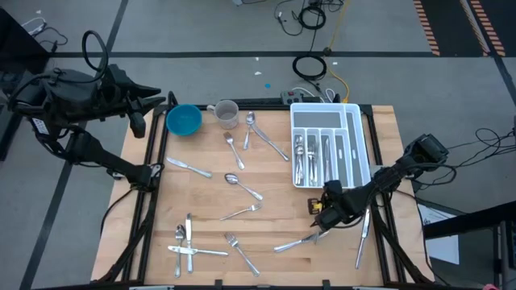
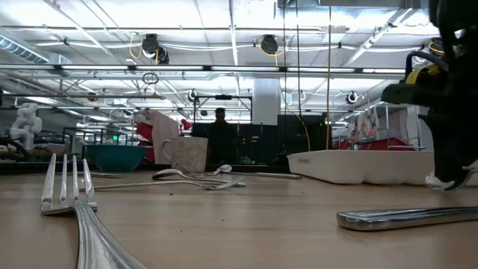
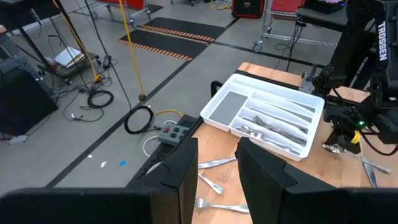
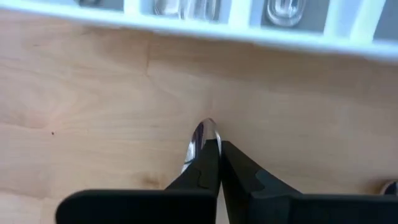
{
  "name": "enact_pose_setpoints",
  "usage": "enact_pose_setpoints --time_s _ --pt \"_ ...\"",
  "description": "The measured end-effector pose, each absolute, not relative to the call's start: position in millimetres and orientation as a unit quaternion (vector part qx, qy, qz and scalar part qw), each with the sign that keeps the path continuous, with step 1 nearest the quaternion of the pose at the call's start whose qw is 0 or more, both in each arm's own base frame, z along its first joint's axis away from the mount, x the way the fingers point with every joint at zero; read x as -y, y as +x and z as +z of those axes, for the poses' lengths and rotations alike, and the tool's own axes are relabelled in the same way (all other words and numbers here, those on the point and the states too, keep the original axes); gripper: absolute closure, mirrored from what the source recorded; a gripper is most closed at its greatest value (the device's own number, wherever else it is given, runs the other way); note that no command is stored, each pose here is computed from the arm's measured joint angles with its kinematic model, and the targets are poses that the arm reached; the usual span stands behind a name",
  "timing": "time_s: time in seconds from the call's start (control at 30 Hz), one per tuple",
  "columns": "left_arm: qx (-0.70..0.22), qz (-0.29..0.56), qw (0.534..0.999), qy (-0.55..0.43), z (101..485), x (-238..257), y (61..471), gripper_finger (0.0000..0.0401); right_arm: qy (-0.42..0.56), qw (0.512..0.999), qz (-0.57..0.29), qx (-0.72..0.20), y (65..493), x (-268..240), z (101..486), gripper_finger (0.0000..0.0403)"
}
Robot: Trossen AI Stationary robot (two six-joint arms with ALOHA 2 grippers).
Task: Sort silverware
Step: Put the spoon in the silverware tray
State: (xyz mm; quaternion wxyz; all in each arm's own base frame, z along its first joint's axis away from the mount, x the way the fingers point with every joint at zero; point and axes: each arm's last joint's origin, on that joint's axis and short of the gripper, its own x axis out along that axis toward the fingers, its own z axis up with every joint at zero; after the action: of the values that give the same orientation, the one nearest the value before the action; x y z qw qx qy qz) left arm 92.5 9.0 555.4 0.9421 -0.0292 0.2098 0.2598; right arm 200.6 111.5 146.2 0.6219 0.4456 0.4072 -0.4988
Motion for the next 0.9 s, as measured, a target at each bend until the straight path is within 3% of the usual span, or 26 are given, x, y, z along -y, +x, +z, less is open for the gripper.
enact_pose_setpoints --time_s 0.5,0.73,0.9 --pt "-0.21 0.26 0.942 -0.028 555 -9 93 0.0285 0.375 0.698 -0.469 -0.389 213 -99 150 0.0402" --pt "-0.21 0.26 0.942 -0.028 555 -9 93 0.0285 0.355 0.757 -0.384 -0.392 228 -107 153 0.0402" --pt "-0.21 0.26 0.942 -0.028 555 -9 93 0.0285 0.335 0.803 -0.355 -0.343 246 -104 165 0.0402"
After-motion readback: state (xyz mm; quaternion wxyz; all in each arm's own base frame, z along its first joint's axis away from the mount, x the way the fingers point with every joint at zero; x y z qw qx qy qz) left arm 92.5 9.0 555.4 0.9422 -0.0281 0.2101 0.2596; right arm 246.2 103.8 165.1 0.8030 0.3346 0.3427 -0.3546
